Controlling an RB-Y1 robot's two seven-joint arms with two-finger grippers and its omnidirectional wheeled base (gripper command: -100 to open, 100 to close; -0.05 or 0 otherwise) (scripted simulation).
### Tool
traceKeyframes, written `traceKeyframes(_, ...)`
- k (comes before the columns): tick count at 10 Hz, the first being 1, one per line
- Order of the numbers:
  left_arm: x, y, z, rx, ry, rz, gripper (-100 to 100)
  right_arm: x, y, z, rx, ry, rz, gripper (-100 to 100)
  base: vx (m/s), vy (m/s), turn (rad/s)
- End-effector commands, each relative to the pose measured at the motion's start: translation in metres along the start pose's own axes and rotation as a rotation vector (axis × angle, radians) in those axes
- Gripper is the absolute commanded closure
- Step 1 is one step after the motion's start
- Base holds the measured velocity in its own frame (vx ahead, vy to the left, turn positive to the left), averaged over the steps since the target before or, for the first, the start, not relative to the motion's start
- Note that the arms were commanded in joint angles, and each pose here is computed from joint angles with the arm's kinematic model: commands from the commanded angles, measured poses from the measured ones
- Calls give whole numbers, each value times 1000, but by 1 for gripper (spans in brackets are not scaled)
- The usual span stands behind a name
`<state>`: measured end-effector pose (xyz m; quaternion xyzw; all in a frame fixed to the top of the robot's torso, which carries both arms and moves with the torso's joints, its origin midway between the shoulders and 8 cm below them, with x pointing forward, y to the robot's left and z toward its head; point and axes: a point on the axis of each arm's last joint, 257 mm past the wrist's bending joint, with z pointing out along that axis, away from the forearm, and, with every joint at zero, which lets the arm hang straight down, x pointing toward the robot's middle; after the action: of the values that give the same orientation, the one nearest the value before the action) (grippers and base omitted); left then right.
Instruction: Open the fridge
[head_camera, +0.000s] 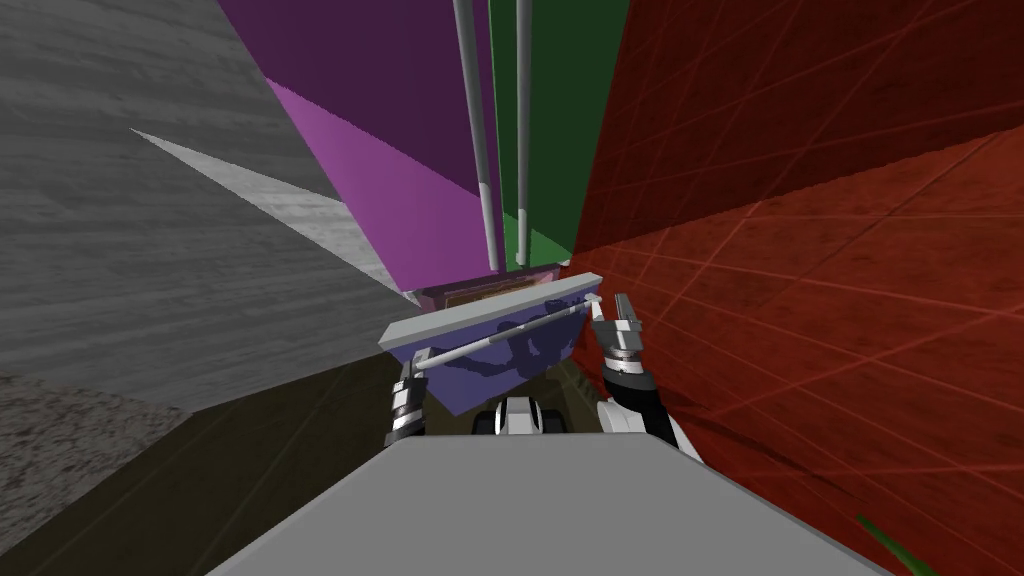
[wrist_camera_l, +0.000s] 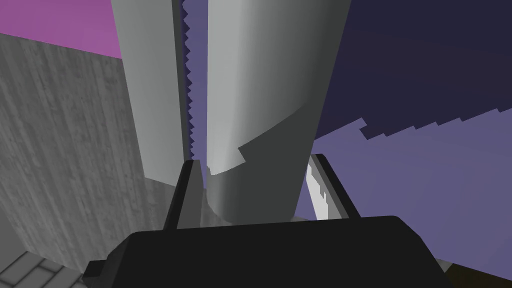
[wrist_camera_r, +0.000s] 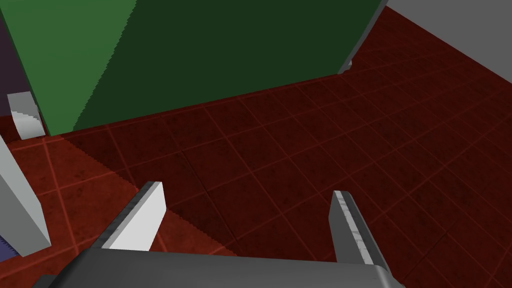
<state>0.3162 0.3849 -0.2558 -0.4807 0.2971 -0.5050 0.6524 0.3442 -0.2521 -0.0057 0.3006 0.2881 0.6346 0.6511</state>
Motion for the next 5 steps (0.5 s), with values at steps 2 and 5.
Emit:
traceKeyframes(2, 1, 1, -6, -9, 3, -1, 100, 0, 0, 0, 0, 0, 0, 0, -131, -51, 14)
traceKeyframes(5, -3, -9, -5, 0, 4, -1, -100, 0, 0, 0, 0, 0, 0, 0, -136, -77, 14)
